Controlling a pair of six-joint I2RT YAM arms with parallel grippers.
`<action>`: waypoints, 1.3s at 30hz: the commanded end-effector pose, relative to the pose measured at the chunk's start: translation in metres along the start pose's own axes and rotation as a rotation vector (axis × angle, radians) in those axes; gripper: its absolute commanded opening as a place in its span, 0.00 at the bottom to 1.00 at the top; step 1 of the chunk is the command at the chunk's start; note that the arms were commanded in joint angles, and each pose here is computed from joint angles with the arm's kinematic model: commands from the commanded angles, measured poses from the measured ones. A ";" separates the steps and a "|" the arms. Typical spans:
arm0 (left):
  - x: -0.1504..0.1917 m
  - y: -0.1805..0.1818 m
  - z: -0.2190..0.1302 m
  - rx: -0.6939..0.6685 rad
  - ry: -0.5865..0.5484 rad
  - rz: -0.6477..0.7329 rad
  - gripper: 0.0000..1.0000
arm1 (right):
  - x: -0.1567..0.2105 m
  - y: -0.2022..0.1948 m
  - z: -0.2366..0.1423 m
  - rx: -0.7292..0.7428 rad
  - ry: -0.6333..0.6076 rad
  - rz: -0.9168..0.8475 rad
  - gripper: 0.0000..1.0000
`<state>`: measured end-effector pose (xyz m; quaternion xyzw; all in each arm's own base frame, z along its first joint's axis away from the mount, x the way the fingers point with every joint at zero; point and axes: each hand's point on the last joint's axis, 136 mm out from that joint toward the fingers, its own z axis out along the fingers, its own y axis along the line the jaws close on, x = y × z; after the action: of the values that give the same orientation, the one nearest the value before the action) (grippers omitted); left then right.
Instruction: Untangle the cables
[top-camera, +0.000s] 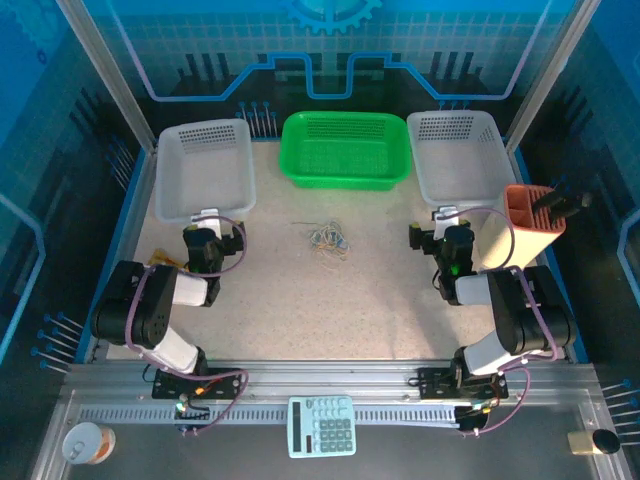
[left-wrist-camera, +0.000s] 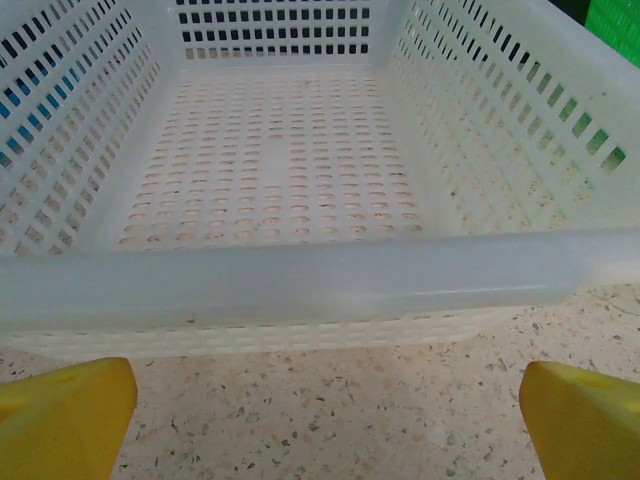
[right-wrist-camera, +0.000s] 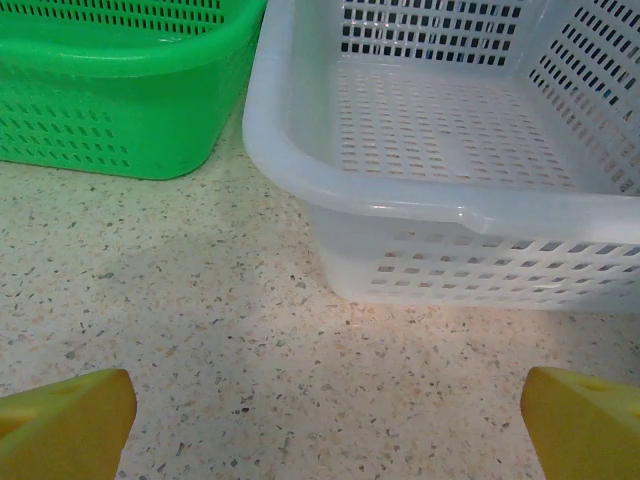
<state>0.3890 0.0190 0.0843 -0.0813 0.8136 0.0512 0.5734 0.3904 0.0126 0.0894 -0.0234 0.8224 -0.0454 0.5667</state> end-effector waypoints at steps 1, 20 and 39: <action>-0.014 -0.002 0.002 0.025 -0.034 -0.038 1.00 | -0.013 0.003 0.004 -0.009 -0.035 0.005 1.00; -0.015 -0.002 0.000 0.044 -0.042 -0.050 0.99 | -0.012 0.002 0.004 -0.024 -0.031 0.013 1.00; -0.056 0.019 -0.024 -0.073 -0.028 -0.096 0.99 | -0.064 -0.012 -0.035 0.056 0.026 0.115 1.00</action>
<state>0.3839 0.0241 0.1284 -0.1059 0.7988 0.0379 0.5910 0.3881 0.0142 0.1565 -0.0050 0.8071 -0.0384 0.5891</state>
